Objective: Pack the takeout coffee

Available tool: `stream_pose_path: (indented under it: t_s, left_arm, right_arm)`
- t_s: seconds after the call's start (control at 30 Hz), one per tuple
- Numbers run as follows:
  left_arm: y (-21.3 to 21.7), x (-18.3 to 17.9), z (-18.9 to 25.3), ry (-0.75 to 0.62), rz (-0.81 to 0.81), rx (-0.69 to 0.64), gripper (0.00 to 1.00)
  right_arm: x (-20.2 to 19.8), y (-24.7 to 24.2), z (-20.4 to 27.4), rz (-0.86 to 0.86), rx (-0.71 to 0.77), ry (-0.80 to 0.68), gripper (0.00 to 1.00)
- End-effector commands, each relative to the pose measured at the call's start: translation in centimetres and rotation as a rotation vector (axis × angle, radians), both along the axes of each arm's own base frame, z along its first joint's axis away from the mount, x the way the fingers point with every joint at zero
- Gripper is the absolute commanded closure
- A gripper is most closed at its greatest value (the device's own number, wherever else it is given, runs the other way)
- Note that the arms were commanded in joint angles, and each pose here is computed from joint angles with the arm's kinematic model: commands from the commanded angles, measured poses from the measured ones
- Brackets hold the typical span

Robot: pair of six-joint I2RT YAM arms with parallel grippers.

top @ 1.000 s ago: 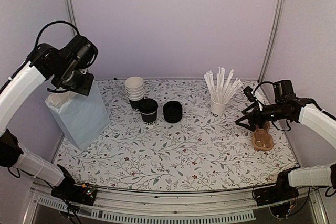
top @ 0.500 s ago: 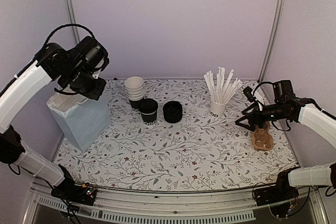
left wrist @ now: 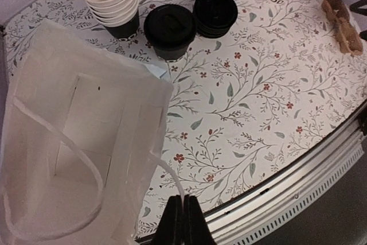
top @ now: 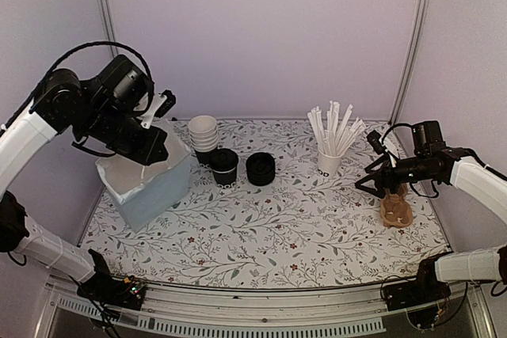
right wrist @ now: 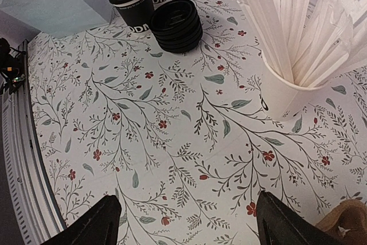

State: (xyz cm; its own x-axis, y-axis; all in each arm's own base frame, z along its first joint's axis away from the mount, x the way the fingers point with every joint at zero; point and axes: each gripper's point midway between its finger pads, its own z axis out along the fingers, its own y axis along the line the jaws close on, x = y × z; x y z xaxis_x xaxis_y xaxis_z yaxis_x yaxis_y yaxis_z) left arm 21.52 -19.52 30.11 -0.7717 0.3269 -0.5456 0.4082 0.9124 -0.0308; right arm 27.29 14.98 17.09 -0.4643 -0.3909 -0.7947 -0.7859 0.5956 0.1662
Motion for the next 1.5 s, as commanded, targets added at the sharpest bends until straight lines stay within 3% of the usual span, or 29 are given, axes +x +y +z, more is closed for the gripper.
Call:
stream_pose_path:
  t_s: [0.0, 0.13, 0.37, 0.57, 0.77, 0.93, 1.2, 1.27, 1.47]
  left_arm:
    - [-2.1, -3.4, 1.3, 0.055, -0.071, -0.130, 1.00]
    - [-4.5, -6.1, 1.9, 0.108, -0.162, -0.232, 1.00]
    - [-9.5, -9.5, 0.8, 0.156, -0.358, -0.256, 1.00]
    - [-17.1, -9.5, 1.7, 0.076, -0.563, -0.296, 0.98]
    - [-24.2, -10.8, 3.5, -0.025, -0.773, -0.331, 0.98]
    - [-27.0, -11.4, 3.8, -0.072, -0.873, -0.329, 0.99]
    - [-28.2, -11.3, 5.4, -0.184, -0.959, -0.364, 1.00]
    - [-28.5, -11.4, 5.4, -0.197, -0.977, -0.368, 0.95]
    - [-28.0, -10.3, 7.3, -0.273, -0.915, -0.364, 0.57]
  right_arm:
    - [-0.1, 0.1, -0.4, 0.006, 0.001, 0.007, 0.16]
    - [0.0, 0.0, -0.4, 0.001, -0.004, 0.006, 0.16]
    - [0.1, -0.3, -0.5, -0.011, -0.021, -0.005, 0.16]
    - [0.1, -1.2, -0.4, -0.045, -0.077, -0.033, 0.18]
    - [-0.4, -4.7, -2.7, -0.075, -0.330, -0.069, 0.22]
    - [-0.5, -7.8, -3.6, -0.140, -0.470, -0.080, 0.25]
    - [2.6, -13.3, -3.5, -0.316, -0.430, -0.003, 0.34]
    - [4.2, -15.6, -3.3, -0.407, -0.417, 0.022, 0.36]
    - [6.8, -19.8, -5.2, -0.561, -0.394, 0.151, 0.39]
